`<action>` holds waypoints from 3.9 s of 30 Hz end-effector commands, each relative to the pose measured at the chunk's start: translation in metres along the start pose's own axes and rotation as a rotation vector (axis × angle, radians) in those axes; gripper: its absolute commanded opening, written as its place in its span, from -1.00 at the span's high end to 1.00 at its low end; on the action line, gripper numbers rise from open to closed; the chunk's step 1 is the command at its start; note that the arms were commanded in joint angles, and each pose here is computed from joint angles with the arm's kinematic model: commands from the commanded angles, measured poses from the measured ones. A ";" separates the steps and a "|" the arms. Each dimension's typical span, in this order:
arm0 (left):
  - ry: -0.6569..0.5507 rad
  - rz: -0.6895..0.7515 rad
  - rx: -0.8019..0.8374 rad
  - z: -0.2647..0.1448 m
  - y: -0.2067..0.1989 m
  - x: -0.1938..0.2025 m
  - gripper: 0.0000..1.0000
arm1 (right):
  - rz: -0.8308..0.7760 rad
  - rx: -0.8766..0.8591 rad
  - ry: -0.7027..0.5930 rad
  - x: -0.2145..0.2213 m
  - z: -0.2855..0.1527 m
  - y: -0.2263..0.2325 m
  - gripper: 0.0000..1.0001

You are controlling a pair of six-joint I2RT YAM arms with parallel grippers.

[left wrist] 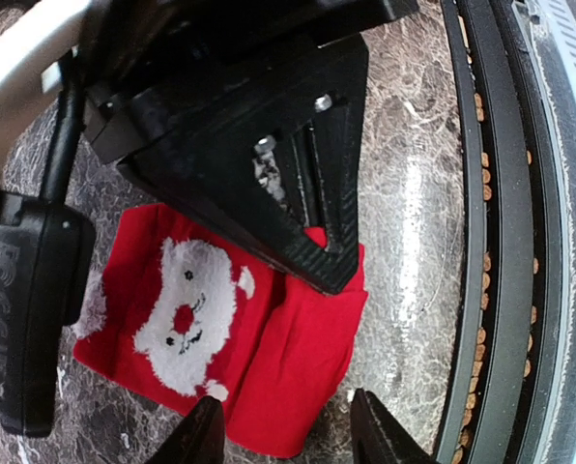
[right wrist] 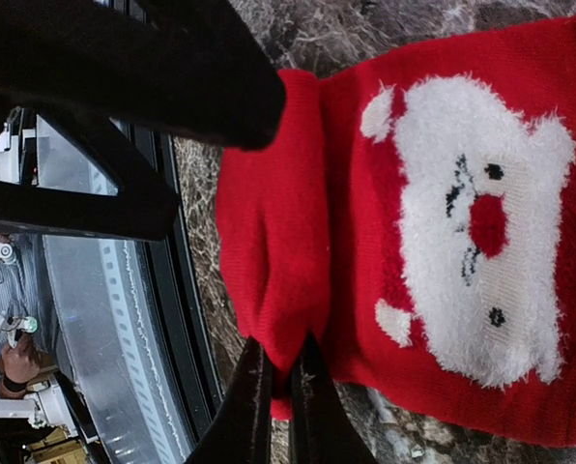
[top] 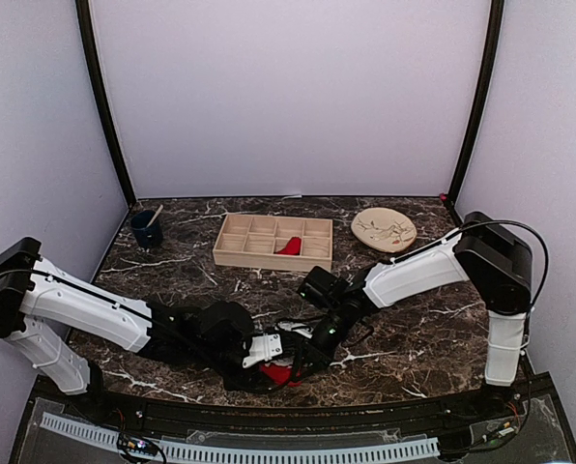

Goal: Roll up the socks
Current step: Roll the sock at the center of the board.

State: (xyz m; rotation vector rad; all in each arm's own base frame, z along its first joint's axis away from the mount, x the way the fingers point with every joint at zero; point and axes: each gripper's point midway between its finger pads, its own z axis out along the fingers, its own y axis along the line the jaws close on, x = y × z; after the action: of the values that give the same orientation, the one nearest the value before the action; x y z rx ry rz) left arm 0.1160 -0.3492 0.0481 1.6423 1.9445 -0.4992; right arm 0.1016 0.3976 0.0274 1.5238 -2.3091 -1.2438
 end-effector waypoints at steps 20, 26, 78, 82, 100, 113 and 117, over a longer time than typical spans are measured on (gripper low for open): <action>0.097 0.090 0.033 0.020 -0.008 0.013 0.24 | 0.022 -0.051 0.028 0.004 0.003 0.000 0.89; 0.113 0.090 0.040 0.024 -0.009 0.015 0.44 | 0.027 -0.061 0.036 0.006 0.004 -0.001 0.89; 0.289 -0.358 0.388 0.032 -0.012 0.051 1.00 | -0.016 0.341 -0.347 -0.012 -0.074 -0.039 0.31; 0.313 -0.415 0.435 0.033 -0.013 0.057 1.00 | -0.076 0.413 -0.343 -0.013 -0.071 -0.032 0.32; 0.351 -0.652 0.646 0.029 -0.019 0.068 1.00 | -0.272 0.542 -0.352 -0.017 -0.068 0.002 0.30; 0.357 -0.763 0.749 0.026 -0.016 0.072 1.00 | -0.393 0.542 -0.287 -0.020 -0.045 0.025 0.26; 0.359 -0.775 0.770 0.026 -0.014 0.072 1.00 | -0.428 0.540 -0.240 -0.018 -0.031 0.028 0.25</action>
State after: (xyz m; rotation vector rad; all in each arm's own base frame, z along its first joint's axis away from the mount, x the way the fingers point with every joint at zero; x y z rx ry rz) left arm 0.1080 -0.3414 0.0172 1.3744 2.6472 -1.6584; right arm 0.1135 0.3870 0.0750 2.1515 -2.7872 -0.9941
